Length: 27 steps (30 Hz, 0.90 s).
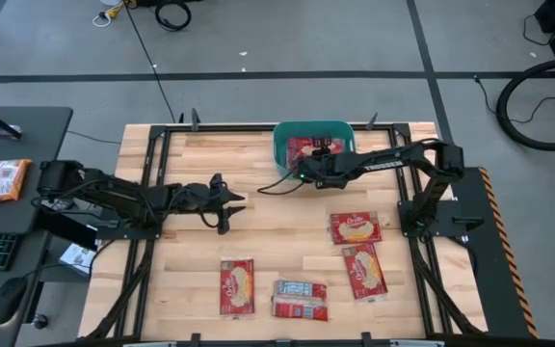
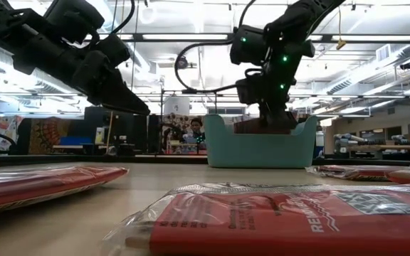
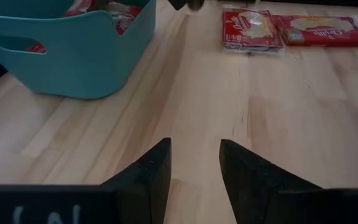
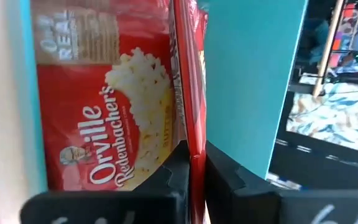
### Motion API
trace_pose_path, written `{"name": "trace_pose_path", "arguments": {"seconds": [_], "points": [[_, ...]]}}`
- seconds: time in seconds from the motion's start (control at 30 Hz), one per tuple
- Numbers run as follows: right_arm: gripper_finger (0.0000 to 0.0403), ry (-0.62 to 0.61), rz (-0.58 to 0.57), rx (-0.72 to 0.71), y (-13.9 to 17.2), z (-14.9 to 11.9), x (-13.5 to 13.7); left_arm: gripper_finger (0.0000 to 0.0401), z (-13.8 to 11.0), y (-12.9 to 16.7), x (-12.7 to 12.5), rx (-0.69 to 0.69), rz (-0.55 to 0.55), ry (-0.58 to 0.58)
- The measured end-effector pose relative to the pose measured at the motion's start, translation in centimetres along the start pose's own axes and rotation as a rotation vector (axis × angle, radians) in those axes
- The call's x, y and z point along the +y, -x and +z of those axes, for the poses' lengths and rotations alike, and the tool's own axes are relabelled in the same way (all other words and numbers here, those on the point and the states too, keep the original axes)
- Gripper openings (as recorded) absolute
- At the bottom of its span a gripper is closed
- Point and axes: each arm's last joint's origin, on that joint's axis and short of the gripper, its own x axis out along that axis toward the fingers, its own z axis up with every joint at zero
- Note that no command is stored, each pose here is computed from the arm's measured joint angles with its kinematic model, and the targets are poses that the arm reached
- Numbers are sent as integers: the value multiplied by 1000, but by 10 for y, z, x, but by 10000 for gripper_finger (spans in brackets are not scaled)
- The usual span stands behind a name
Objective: Sort popcorn bags into baskets
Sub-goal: Put the red popcorn bag into the blue bin
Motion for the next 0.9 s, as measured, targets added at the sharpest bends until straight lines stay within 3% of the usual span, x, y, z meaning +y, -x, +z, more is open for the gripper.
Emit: {"name": "trace_pose_path", "arguments": {"seconds": [0.17, 0.4, 0.57, 0.7, 0.77, 0.9], "points": [[57, -59, 38, -37, 7, 0, -2, 141, 0, 0, 0, 2, 0, -1], [119, -47, 78, -70, 15, 3, 5, 141, -1, 0, 0, 6, 0, -1], [149, -20, 94, -55, 39, 5, 0, 141, -2, 0, 0, 20, 1, 1], [154, -77, 114, -43, 62, 9, -7, 141, -3, 0, -1, 30, -38, 3], [154, -151, 165, -67, 69, 13, -8, 141, -3, 0, -2, 34, -82, 7], [153, -266, 406, -145, 78, 21, -3, 141, -2, 1, -9, 41, -221, 26]]}}
